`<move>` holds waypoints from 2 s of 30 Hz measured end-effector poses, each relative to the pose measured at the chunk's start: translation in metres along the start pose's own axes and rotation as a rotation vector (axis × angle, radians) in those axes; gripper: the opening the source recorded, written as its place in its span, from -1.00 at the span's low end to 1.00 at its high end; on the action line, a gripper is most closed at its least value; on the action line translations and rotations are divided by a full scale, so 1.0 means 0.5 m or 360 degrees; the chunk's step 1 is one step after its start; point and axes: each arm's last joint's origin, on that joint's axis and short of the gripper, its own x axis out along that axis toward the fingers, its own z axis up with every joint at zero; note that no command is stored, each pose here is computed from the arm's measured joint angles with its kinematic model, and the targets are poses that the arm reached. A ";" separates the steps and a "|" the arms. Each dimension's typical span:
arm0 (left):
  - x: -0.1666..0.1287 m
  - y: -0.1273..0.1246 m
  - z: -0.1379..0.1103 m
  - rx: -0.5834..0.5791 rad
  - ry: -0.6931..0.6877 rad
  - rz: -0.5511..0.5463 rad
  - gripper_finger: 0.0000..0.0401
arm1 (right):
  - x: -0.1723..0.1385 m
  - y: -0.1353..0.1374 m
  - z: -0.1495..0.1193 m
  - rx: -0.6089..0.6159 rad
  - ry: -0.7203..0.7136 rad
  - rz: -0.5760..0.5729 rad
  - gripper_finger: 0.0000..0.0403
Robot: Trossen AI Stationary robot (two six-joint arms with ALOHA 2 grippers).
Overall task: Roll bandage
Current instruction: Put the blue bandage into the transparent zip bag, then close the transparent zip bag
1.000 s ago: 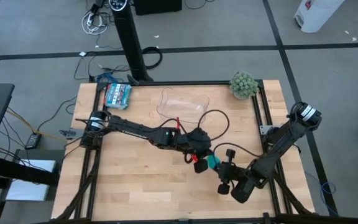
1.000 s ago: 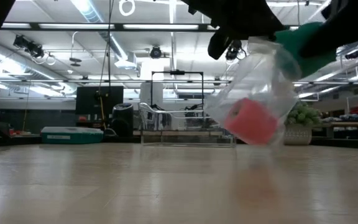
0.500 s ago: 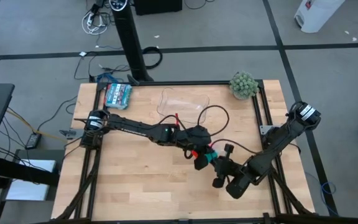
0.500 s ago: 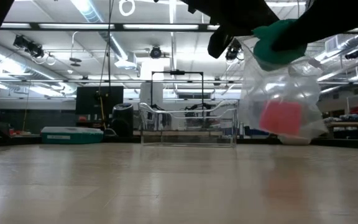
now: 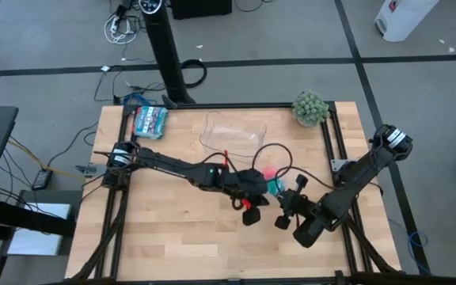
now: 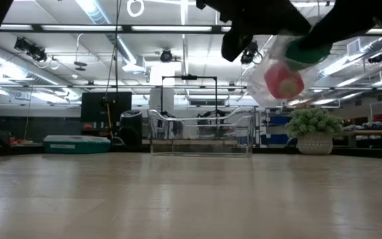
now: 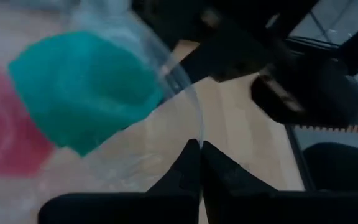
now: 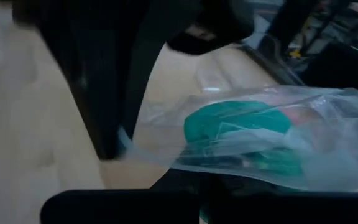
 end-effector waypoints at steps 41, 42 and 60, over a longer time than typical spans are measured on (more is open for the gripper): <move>-0.004 -0.005 0.024 -0.0169 -0.0110 -0.0260 -0.96 | -0.114 -0.118 0.129 0.0615 0.0404 0.1021 -0.26; -0.004 -0.006 0.024 -0.0168 -0.0108 -0.0268 -0.96 | -0.119 -0.120 0.128 0.0610 0.0400 0.1029 -0.26; -0.003 0.000 0.017 -0.0198 -0.0021 -0.0286 -0.96 | -0.127 -0.067 0.061 -0.0319 0.0332 0.0925 -0.26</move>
